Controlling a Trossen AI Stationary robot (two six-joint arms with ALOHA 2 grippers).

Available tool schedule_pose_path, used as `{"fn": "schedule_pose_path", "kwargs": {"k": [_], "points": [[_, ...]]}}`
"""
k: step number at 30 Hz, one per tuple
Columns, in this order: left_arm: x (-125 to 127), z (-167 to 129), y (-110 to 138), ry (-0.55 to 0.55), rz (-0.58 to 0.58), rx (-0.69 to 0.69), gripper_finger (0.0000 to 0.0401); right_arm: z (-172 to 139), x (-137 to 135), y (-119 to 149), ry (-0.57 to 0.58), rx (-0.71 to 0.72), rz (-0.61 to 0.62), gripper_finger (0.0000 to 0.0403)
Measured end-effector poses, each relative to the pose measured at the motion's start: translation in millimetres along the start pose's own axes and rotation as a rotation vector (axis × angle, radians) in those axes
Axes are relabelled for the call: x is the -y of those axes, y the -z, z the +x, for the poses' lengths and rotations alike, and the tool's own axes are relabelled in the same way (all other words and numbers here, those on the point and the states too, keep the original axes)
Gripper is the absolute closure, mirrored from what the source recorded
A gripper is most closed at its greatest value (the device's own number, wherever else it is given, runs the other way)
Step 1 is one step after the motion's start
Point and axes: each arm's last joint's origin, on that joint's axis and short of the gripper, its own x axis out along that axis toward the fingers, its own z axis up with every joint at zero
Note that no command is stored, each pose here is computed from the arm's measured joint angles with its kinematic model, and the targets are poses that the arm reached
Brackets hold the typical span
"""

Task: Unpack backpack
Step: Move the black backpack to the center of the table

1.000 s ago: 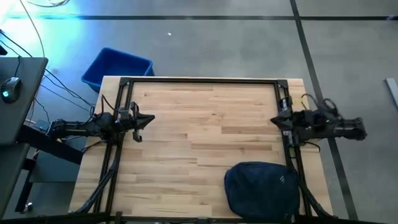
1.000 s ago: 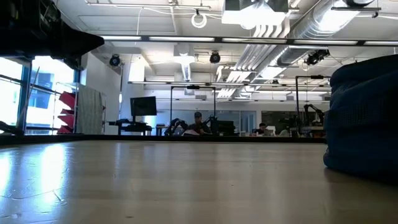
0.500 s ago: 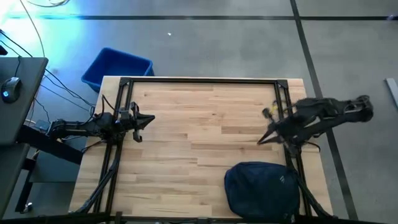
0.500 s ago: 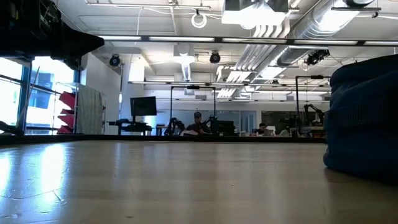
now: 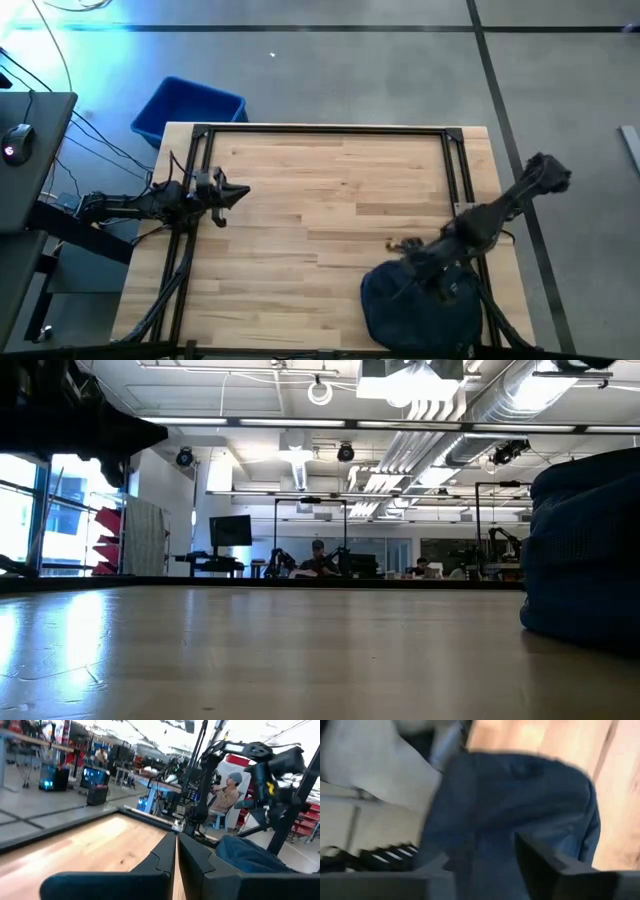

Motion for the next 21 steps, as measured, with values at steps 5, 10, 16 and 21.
{"fn": "schedule_pose_path", "kwargs": {"k": [5, 10, 16, 21], "points": [[-2, 0, 6, -0.016, -0.093, -0.065, 0.0401, 32, 2, 2, 0.103, -0.159, 0.123, 0.0175], [-1, 1, 9, -0.005, -0.175, -0.098, 0.0401, 48, 0, 1, 0.142, -0.198, 0.230, 0.0144], [1, 3, 13, 0.006, -0.201, -0.144, 0.0401, 70, -43, -7, -0.023, -0.031, 0.057, 0.0148], [3, 4, 16, 0.003, -0.218, -0.168, 0.0401, 106, -80, -5, -0.034, 0.048, -0.045, 0.0173]]}}
